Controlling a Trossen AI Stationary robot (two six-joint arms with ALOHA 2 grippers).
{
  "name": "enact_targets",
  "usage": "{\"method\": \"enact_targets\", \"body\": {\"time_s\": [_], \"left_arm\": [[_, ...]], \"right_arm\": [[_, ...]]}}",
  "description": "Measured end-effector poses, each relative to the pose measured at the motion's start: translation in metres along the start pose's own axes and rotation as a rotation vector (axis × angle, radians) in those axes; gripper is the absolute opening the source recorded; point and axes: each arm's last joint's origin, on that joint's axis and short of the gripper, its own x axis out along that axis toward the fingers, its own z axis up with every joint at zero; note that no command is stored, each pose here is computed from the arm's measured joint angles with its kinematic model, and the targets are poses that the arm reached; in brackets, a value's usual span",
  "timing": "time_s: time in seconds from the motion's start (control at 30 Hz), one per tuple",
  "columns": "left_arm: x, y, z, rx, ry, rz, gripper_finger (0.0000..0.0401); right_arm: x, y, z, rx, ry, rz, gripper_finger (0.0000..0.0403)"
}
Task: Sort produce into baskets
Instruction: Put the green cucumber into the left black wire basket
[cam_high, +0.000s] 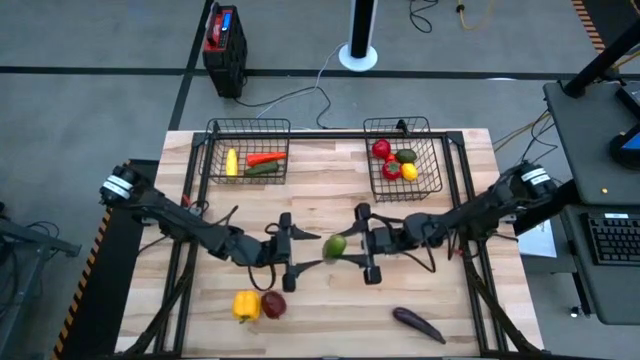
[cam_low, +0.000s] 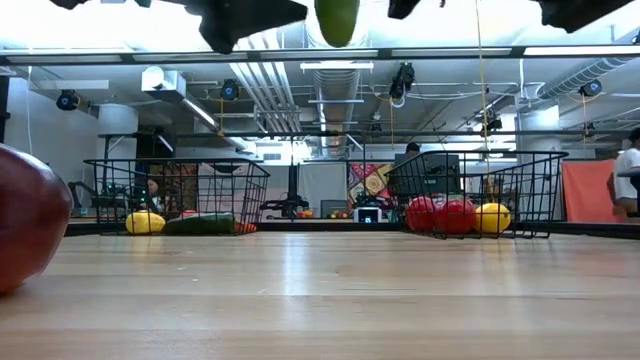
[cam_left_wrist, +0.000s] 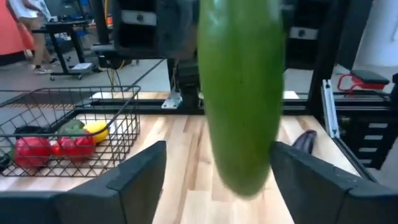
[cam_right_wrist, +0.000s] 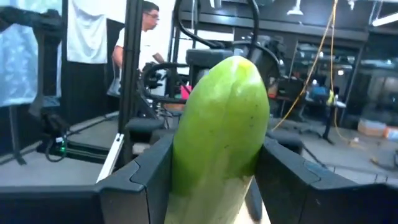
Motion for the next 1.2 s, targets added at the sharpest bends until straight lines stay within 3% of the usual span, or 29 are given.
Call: {"method": "enact_targets", "body": {"time_s": [0.23, 0.43, 0.6, 0.83, 1.2], "left_arm": [[0.017, -0.014, -0.004, 0.055, 0.020, -0.158, 0.0286], [0.023, -0.011, -0.002, 0.057, 0.011, -0.141, 0.0283], [0.025, -0.009, -0.003, 0.056, 0.015, -0.132, 0.0246], [0.026, -0.007, -0.003, 0.055, 0.016, -0.125, 0.0149], [0.023, -0.004, -0.001, 0.053, 0.037, -0.098, 0.0145]], "right_arm": [[0.011, 0.003, -0.001, -0.068, 0.000, 0.025, 0.0186], [0.012, 0.003, 0.000, -0.081, -0.008, 0.047, 0.0186], [0.012, 0.003, 0.000, -0.089, -0.012, 0.047, 0.0187], [0.012, 0.003, 0.001, -0.089, -0.015, 0.051, 0.0191], [0.009, 0.000, 0.007, -0.040, 0.003, 0.006, 0.0265]]}}
